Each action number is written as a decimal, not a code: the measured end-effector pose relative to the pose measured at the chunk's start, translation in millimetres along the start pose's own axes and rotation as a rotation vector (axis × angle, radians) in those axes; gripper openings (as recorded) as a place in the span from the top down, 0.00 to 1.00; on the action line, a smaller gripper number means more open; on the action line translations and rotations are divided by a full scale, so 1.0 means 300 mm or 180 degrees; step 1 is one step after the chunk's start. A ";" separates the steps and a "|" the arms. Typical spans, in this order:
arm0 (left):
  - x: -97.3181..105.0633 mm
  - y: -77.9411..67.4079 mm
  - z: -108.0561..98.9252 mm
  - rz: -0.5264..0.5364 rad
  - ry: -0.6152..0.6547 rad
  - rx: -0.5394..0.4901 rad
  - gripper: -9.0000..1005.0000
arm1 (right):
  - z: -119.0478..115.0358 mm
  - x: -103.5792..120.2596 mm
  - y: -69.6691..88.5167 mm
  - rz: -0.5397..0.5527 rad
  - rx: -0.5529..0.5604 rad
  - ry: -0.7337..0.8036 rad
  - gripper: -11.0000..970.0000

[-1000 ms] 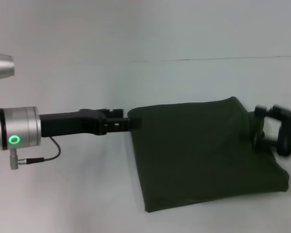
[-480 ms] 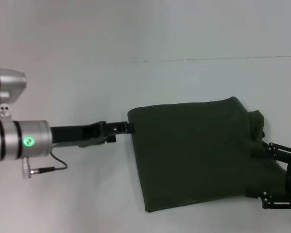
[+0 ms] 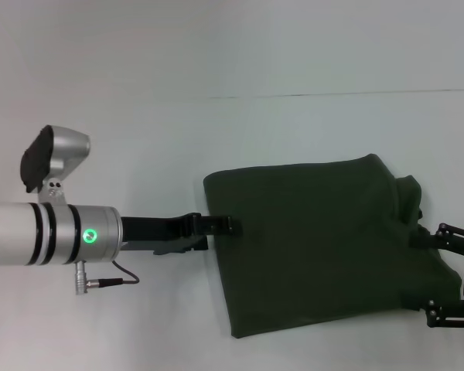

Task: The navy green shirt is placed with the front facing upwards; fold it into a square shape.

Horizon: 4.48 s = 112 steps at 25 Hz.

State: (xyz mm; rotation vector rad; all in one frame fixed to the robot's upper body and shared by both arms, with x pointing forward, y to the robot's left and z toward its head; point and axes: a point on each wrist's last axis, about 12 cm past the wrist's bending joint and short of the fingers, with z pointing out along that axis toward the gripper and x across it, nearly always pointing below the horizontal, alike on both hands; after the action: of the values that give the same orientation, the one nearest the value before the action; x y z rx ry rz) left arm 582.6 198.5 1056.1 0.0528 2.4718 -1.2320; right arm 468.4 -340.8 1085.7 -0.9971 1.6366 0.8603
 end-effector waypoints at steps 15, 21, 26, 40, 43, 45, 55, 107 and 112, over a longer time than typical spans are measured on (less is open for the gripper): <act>0.000 -0.026 0.058 0.0062 0.0102 -0.0106 0.13 | -0.005 -0.006 -0.010 0.0048 0.0036 0.0004 0.04; 0.006 -0.057 0.089 0.0170 0.0263 -0.0139 0.17 | -0.015 -0.009 -0.015 0.0049 0.0069 -0.0005 0.04; 0.004 -0.071 0.097 0.0272 0.0293 -0.0137 0.27 | -0.017 -0.009 -0.016 0.0054 0.0096 -0.0025 0.04; -0.011 -0.074 0.083 0.0284 0.0242 -0.0103 0.79 | -0.002 -0.003 -0.020 0.0078 0.0166 -0.0033 0.04; -0.019 -0.059 0.052 0.0296 0.0170 -0.0115 0.85 | 0.000 -0.002 -0.020 0.0088 0.0178 -0.0044 0.04; -0.028 -0.046 0.019 0.0316 0.0099 -0.0127 0.89 | 0.002 -0.001 -0.020 0.0097 0.0192 -0.0058 0.04; -0.048 0.063 -0.165 0.0213 -0.0345 -0.0138 0.85 | 0.034 -0.005 -0.022 0.0113 0.0224 -0.0138 0.04; 0.167 0.010 -0.448 0.2888 -0.0367 0.1174 0.05 | 0.430 -0.009 0.062 -0.0181 -0.1155 -0.0068 0.04; 0.192 0.019 -0.439 0.2844 -0.0337 0.1173 0.05 | 0.432 -0.014 0.062 -0.0173 -0.1159 -0.0108 0.04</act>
State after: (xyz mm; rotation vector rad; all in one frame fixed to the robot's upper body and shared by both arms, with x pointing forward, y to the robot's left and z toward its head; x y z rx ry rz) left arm 488.8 296.7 1103.3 1.0265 1.7279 -1.1730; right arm 501.4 -217.0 1058.3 -1.2622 1.4451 1.1579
